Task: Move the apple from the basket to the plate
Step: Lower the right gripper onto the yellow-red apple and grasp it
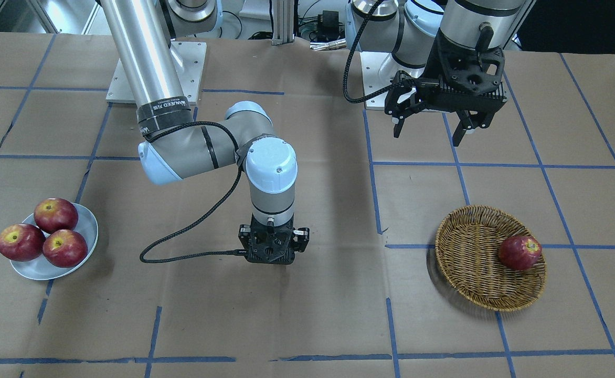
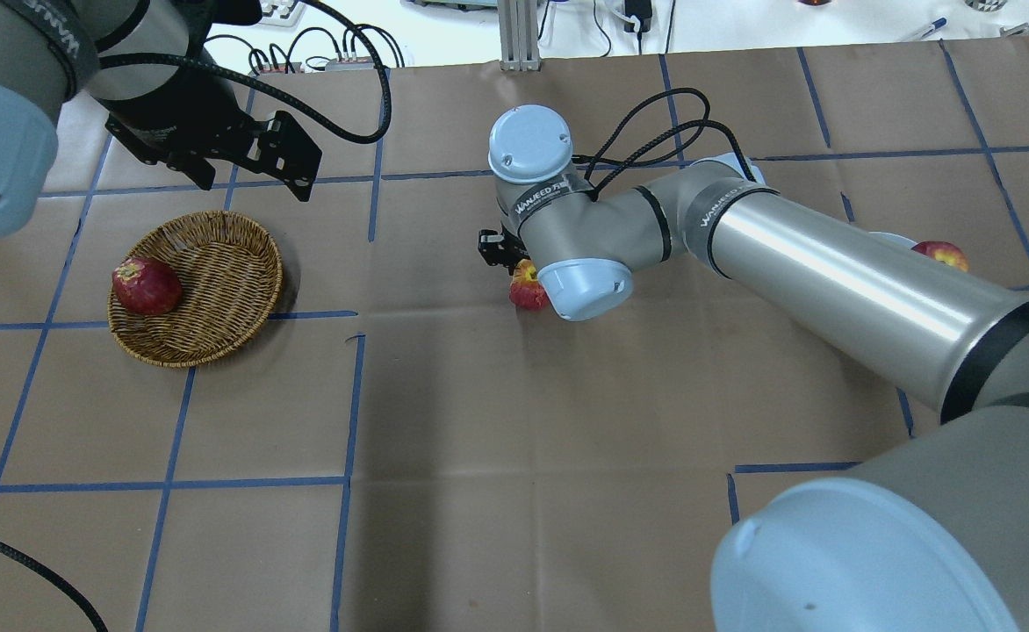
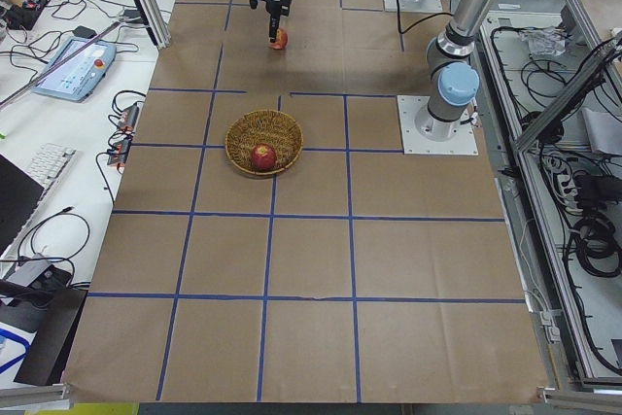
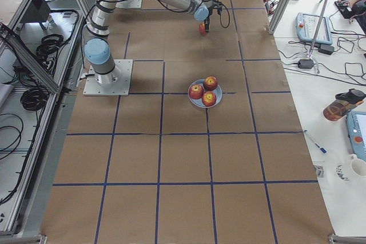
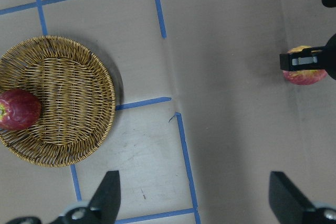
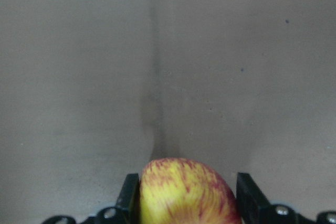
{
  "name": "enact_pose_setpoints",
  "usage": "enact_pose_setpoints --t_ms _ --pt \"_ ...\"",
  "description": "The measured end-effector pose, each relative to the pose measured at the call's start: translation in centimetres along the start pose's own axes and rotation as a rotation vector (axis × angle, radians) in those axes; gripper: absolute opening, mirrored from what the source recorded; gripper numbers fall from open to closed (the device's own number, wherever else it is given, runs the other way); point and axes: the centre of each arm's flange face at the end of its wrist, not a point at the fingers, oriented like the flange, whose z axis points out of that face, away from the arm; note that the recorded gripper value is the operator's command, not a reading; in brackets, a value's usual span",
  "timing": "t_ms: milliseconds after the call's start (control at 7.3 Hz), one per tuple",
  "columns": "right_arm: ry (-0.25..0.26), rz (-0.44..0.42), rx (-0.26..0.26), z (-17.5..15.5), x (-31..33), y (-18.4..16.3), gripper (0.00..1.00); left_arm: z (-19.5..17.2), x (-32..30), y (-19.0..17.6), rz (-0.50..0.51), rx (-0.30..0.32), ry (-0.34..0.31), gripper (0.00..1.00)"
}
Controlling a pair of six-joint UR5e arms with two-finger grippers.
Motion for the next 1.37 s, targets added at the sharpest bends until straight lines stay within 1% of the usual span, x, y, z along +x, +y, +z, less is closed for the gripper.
enact_pose_setpoints --t_ms 137,685,822,959,1096,1370 --pt "-0.002 0.000 0.005 -0.5 0.1 0.1 0.69 0.0 0.0 0.0 -0.006 -0.002 0.000 0.98" --pt "0.002 -0.002 -0.005 0.2 -0.3 0.7 0.70 0.1 0.0 0.3 -0.028 -0.011 0.000 0.98" --pt "0.005 -0.002 -0.010 0.6 -0.4 0.8 0.54 0.0 0.0 0.4 -0.039 -0.012 0.000 0.98" --pt "0.007 -0.003 -0.016 1.0 -0.6 1.0 0.45 -0.2 0.0 0.5 -0.055 -0.012 0.000 0.98" --pt "0.008 -0.005 -0.018 1.1 -0.7 1.1 0.41 -0.2 0.0 0.6 -0.064 -0.012 0.000 0.98" --pt "0.008 -0.004 -0.013 0.8 -0.7 0.9 0.42 -0.4 0.0 0.7 -0.072 -0.013 0.000 0.98"
